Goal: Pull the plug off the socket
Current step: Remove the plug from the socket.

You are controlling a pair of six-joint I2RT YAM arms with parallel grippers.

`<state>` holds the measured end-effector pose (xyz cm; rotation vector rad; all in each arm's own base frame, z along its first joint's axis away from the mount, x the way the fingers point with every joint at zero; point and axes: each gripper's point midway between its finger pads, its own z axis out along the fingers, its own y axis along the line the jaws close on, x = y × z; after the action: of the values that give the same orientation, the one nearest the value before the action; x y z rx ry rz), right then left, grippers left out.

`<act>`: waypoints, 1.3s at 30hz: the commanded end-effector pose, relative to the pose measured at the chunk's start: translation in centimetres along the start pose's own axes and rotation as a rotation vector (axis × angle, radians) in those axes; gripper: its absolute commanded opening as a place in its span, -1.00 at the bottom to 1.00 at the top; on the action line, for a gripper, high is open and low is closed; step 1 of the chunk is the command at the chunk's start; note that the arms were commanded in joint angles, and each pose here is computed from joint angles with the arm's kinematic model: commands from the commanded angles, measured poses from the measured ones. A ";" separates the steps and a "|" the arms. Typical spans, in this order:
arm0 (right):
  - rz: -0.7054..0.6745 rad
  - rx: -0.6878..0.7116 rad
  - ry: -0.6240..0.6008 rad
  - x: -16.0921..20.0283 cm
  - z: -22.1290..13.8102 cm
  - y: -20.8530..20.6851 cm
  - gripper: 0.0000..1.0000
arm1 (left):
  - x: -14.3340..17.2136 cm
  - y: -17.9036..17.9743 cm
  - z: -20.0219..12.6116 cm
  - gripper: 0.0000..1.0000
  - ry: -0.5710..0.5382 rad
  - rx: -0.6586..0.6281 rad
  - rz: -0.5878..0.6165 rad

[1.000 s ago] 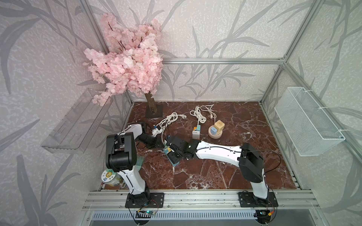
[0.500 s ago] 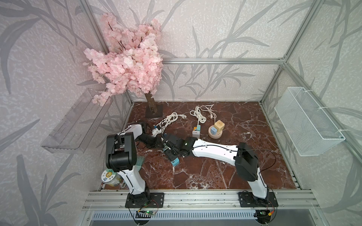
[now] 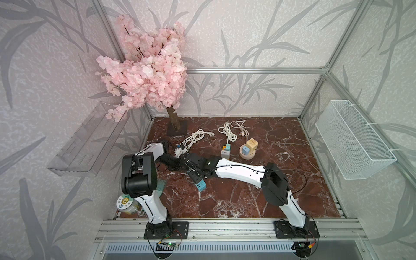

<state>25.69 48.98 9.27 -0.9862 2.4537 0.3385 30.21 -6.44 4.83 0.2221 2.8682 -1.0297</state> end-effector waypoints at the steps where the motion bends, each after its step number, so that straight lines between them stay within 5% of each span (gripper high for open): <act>1: -0.012 0.053 0.026 0.3 0.6 -1.1 0.14 | 0.9 0.6 0.8 -1.00 0.036 -0.007 -0.030; 12: -0.024 0.061 0.051 0.8 1.6 -1.1 0.05 | 0.9 0.6 0.8 -1.00 0.038 -0.004 -0.033; 25: -0.030 0.063 0.052 0.7 1.4 -1.0 -0.63 | 0.8 0.7 0.9 -1.00 0.038 -0.006 -0.032; 39: -0.040 0.093 0.001 -0.4 -0.4 -0.5 -0.79 | 0.9 1.6 1.1 -1.00 0.048 -0.045 -0.040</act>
<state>25.94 48.73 7.73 -1.0173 2.4566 0.2298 30.17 -6.50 4.65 0.1920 2.8789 -1.0433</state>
